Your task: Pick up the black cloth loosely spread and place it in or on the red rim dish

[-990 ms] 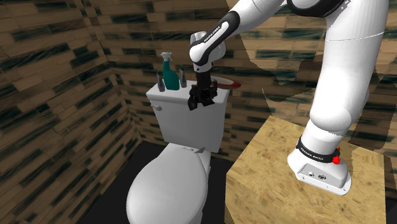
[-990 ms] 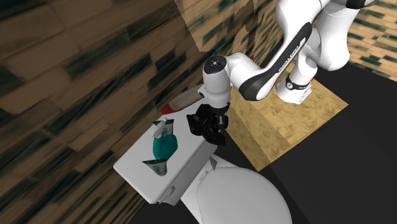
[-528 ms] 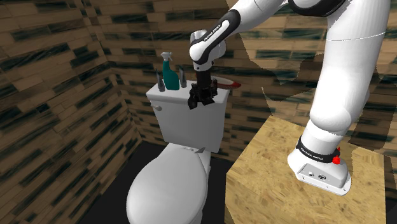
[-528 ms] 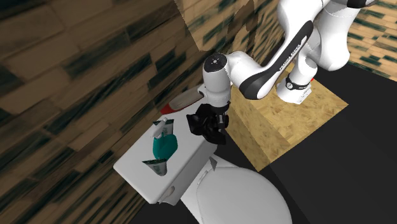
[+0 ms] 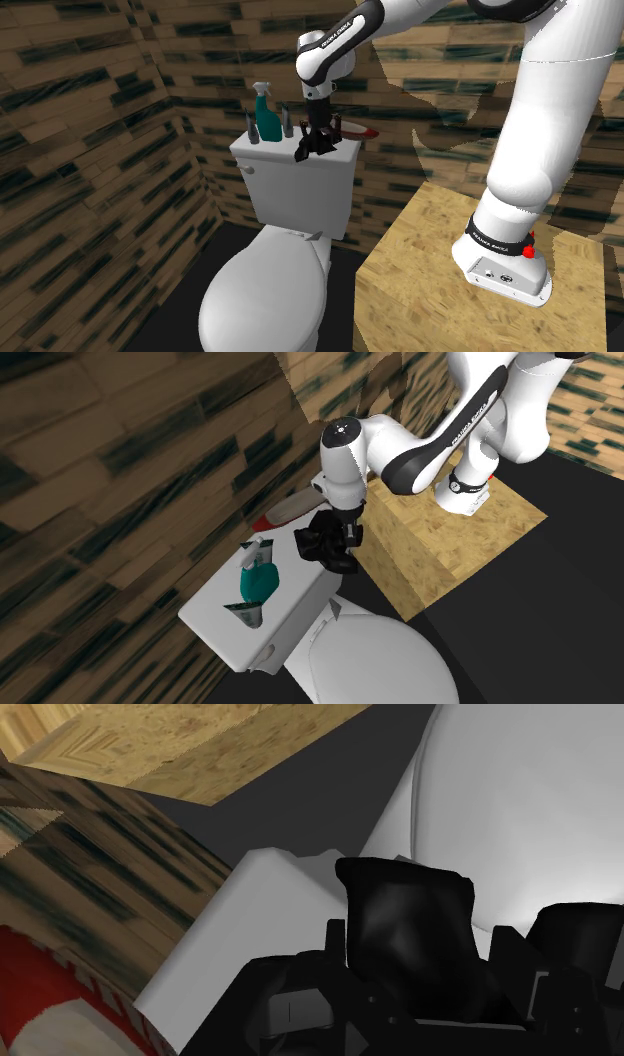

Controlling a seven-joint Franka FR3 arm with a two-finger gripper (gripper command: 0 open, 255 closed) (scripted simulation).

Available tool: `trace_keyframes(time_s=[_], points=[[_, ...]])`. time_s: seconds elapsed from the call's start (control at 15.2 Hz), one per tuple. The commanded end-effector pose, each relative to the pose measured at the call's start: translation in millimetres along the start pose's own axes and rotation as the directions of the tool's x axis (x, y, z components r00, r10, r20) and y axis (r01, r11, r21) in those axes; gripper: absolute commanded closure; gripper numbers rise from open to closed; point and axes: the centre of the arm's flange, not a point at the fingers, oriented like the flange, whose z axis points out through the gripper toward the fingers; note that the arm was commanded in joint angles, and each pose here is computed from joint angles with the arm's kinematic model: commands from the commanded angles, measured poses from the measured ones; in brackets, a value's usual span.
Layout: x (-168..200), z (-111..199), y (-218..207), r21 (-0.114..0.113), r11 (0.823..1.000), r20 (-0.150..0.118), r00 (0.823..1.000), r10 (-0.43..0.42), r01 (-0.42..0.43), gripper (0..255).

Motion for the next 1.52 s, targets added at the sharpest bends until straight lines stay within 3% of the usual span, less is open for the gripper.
trace_keyframes(time_s=[0.0, 0.79, 1.45], points=[[0, -11, 0, 0.0, 1.0, 0.0, 1.0, 0.0, 0.0, 255], [-10, -72, 1, 0.0, 1.0, 0.0, 1.0, 0.0, 0.0, 255], [62, -76, 111, 0.0, 1.0, 0.0, 1.0, 0.0, 0.0, 255]])
